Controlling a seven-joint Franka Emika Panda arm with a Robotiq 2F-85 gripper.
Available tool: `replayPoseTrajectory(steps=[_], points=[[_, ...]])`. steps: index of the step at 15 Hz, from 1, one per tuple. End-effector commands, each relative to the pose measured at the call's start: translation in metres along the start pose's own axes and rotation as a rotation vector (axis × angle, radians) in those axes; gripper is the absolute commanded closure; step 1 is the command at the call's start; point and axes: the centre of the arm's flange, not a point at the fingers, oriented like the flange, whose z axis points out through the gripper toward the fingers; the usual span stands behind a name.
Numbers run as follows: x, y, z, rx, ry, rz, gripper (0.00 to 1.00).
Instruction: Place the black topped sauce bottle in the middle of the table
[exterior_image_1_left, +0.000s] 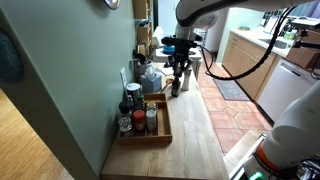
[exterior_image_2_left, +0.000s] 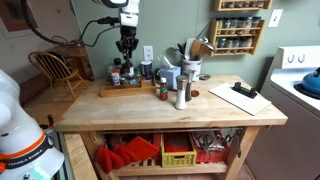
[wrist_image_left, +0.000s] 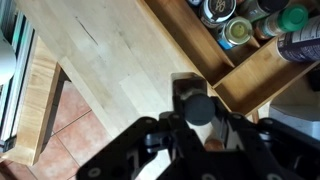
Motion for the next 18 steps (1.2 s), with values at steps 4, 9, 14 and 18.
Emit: replayPoseTrajectory(steps=[4, 9, 14, 18], points=[[0.014, -0.031, 0.012, 0.004, 0.008, 0.037, 0.92], [0.04, -0.067, 0.029, 0.038, 0.031, 0.106, 0.92], [0.078, -0.089, 0.046, 0.047, 0.027, 0.191, 0.92], [0.1, -0.099, 0.059, 0.031, 0.012, 0.233, 0.92]])
